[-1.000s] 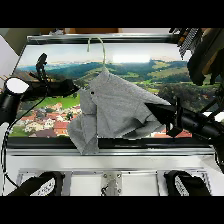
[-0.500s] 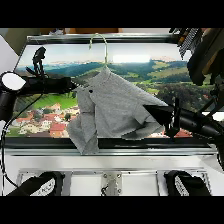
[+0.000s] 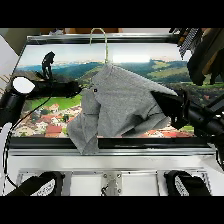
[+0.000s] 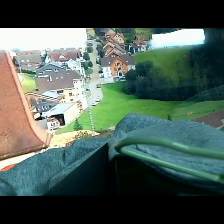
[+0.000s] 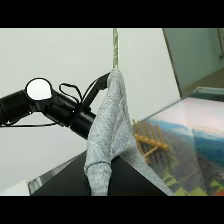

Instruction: Fold the clothes and pants, and hang the long-sleeved shirts on hangers.

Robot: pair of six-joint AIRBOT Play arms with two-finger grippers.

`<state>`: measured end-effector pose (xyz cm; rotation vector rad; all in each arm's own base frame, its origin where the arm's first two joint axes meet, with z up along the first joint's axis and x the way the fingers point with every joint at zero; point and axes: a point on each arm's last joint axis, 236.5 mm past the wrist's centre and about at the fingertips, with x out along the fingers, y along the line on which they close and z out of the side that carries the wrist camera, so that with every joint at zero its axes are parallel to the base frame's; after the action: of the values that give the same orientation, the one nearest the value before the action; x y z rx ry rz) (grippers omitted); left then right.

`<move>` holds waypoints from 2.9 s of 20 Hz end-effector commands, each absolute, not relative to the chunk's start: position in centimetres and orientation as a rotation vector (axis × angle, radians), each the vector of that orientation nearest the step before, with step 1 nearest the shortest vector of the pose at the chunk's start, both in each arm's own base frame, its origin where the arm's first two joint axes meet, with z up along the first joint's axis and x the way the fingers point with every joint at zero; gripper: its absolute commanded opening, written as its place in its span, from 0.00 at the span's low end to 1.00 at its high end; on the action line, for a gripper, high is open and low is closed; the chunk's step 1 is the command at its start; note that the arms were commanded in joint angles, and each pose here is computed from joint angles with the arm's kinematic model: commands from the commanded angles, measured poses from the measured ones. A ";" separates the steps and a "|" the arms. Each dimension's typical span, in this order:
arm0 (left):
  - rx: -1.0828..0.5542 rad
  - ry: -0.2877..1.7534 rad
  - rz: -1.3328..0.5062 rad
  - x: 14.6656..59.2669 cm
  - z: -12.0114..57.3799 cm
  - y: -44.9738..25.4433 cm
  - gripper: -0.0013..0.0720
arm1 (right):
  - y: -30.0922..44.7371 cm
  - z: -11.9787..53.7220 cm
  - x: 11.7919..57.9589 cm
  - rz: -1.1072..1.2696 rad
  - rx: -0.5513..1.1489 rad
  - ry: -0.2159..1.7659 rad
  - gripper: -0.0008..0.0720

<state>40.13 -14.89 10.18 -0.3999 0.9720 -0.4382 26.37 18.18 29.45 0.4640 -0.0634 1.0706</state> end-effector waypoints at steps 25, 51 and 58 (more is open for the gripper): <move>-0.583 0.865 -0.560 41.2 15.4 -17.1 0.03 | 16.7 30.7 28.0 0.979 0.455 -0.150 0.03; -0.407 0.723 -0.644 40.4 26.0 -14.4 0.03 | 19.3 26.7 27.4 1.022 0.338 0.031 0.03; -0.273 0.750 -0.805 36.6 27.4 -20.5 0.03 | 20.2 29.5 28.4 1.007 0.381 -0.022 0.03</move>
<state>38.47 -18.44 27.00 -0.3248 0.7269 -0.7404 27.72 20.05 28.44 0.3533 -0.0020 1.0275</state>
